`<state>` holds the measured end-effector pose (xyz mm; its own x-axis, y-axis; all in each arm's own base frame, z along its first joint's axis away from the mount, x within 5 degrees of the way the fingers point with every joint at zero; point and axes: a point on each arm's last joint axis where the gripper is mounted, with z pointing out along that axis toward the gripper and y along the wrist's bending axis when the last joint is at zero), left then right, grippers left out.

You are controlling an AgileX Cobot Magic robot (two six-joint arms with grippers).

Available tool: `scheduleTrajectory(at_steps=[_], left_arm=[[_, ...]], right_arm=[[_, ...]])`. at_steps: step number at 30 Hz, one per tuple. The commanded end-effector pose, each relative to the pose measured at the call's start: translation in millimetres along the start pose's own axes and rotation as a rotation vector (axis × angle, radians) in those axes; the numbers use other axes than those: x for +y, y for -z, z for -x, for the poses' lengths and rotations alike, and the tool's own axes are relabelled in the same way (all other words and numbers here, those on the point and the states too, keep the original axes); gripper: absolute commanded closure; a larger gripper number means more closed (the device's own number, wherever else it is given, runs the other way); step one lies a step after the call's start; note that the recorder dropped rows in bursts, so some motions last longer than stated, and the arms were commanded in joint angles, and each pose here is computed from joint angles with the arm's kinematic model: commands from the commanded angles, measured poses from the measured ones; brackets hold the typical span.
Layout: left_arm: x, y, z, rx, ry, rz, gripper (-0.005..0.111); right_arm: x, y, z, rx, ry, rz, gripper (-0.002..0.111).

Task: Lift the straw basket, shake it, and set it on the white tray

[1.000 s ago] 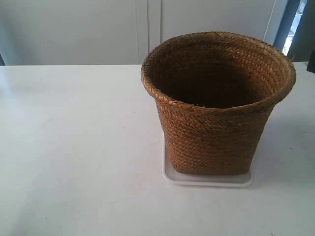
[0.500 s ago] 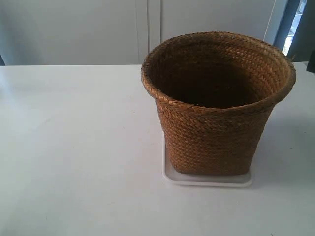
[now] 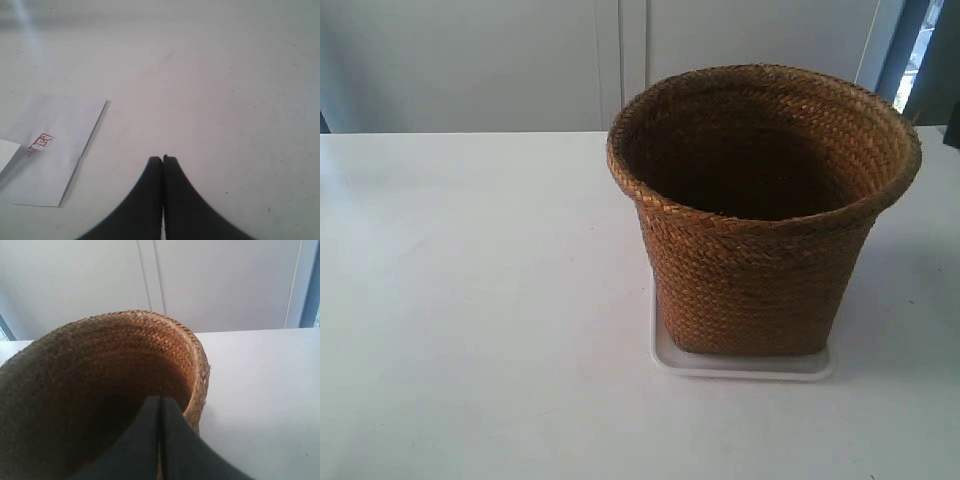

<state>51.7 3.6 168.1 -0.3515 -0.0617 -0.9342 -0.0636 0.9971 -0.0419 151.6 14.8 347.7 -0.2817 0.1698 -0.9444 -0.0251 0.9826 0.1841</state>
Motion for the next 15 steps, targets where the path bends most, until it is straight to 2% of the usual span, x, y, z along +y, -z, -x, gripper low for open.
scheduleTrajectory(at_steps=[1,15], left_arm=[[0.0,-0.5,-2.1,0.004,-0.006,-0.003,0.106],[0.0,-0.5,-2.1,0.004,-0.006,-0.003,0.106]], right_arm=[[-0.6,0.1,-1.4,-0.004,-0.001,-0.001,0.108],[-2.7,5.7,-6.5,0.028,0.002,-0.016,0.108]])
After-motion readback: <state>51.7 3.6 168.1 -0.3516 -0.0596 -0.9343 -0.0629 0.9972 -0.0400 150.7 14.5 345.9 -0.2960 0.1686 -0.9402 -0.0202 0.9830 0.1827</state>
